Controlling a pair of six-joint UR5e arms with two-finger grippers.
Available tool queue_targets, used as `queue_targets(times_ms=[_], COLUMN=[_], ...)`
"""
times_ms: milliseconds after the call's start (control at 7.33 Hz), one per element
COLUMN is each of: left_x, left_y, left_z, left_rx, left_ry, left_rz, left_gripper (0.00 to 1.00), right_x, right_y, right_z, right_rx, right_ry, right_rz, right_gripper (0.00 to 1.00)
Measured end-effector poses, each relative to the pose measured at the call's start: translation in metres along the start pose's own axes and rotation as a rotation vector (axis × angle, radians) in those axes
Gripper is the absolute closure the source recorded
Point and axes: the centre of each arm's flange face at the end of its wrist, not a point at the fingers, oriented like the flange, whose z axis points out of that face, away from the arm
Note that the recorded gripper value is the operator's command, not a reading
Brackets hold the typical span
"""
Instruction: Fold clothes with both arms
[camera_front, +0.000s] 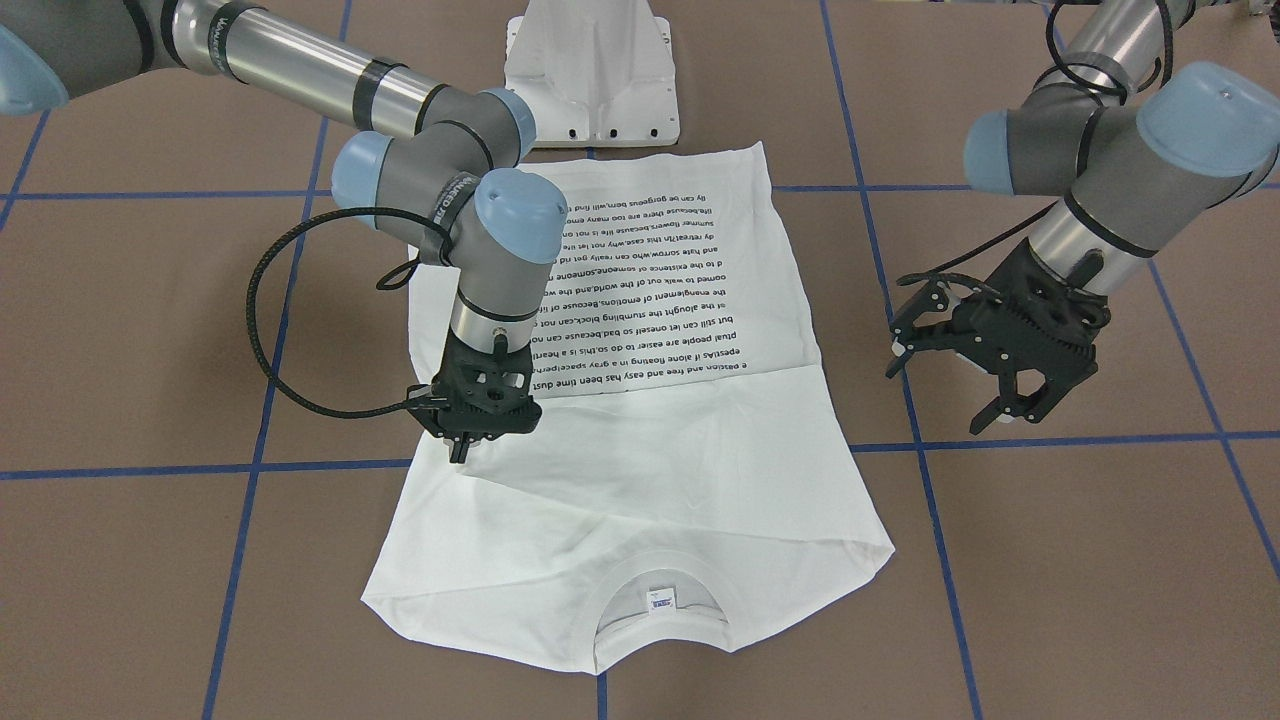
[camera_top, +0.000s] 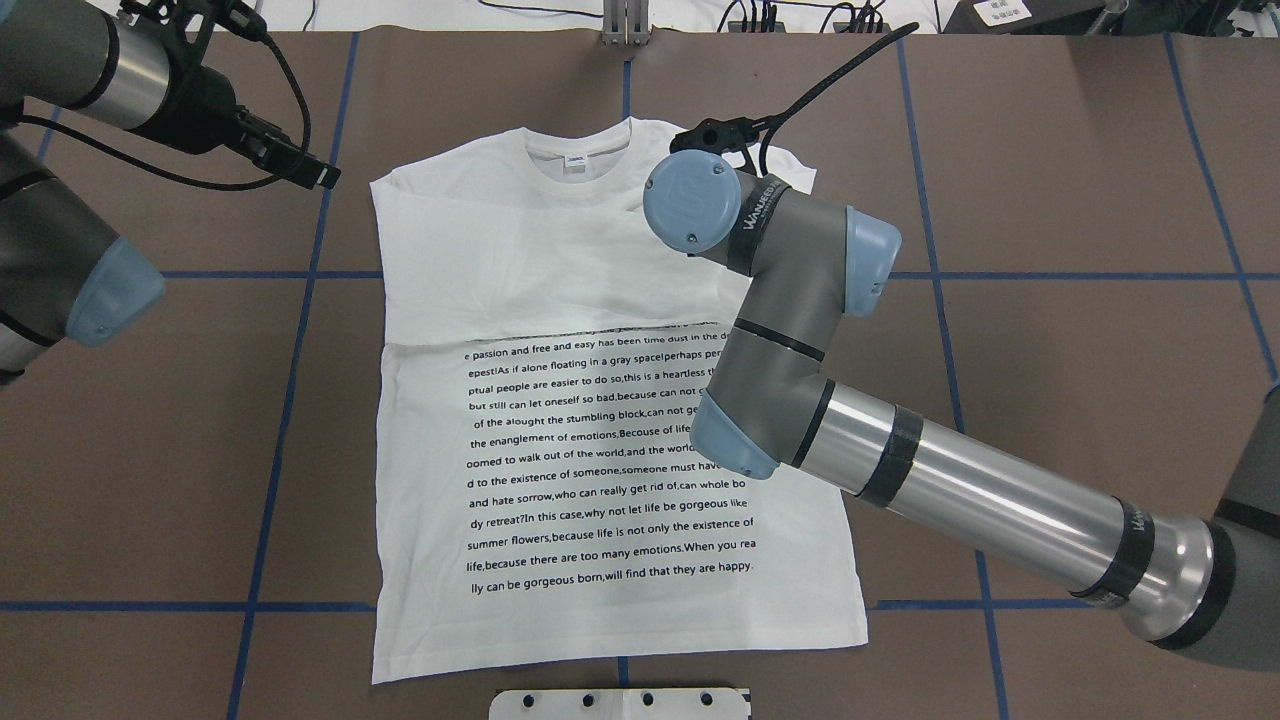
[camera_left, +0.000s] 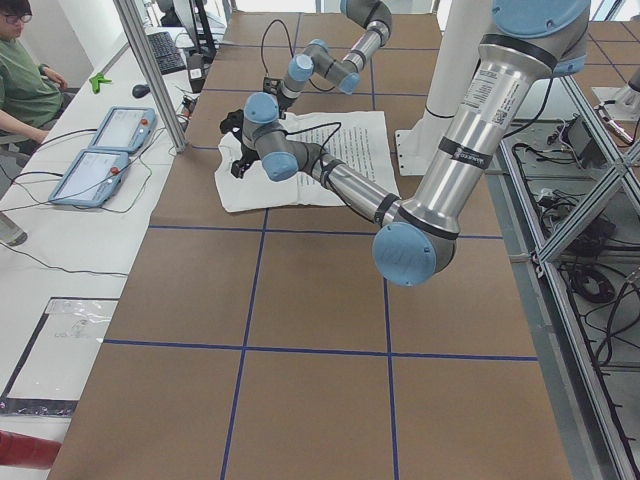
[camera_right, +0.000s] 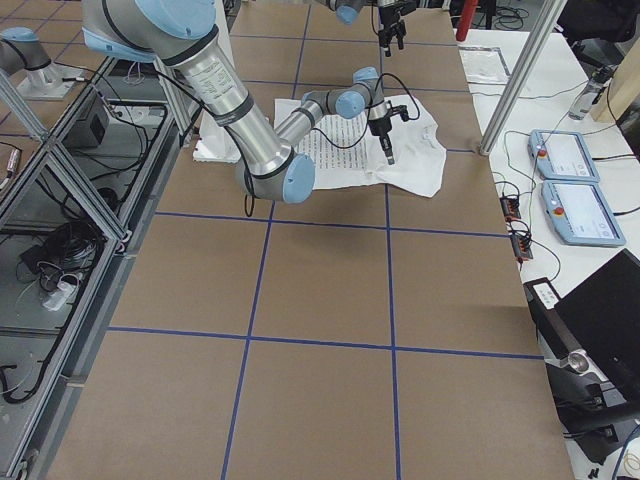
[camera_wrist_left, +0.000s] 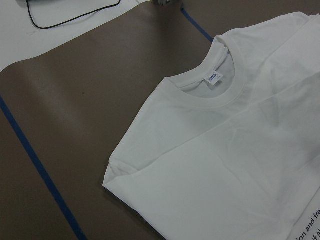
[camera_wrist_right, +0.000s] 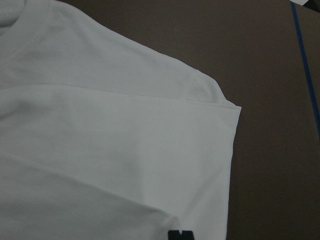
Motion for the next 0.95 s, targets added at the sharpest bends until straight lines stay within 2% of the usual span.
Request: queue_targets(times_ms=[136, 409, 545, 818, 955], left_x=[0.001, 0.001, 0.001, 0.007, 0.019], left_y=[0.002, 0.003, 0.003, 0.005, 0.014], left_z=[-0.002, -0.003, -0.003, -0.008, -0.015], left_rx=[0.002, 0.003, 0.002, 0.007, 0.011], left_ry=[0.001, 0.001, 0.001, 0.003, 0.017], left_rz=[0.001, 0.001, 0.000, -0.054, -0.112], left_gripper=[0.00, 0.00, 0.00, 0.00, 0.00], right_x=[0.005, 0.005, 0.005, 0.016, 0.039], right_y=[0.000, -0.001, -0.007, -0.015, 0.002], right_z=[0.002, 0.002, -0.003, -0.032, -0.050], right_rx=[0.002, 0.012, 0.025, 0.013, 0.006], right_ry=[0.002, -0.006, -0.036, -0.194, -0.266], right_rz=[-0.007, -0.012, -0.004, 0.039, 0.054], right_gripper=[0.01, 0.00, 0.00, 0.00, 0.00])
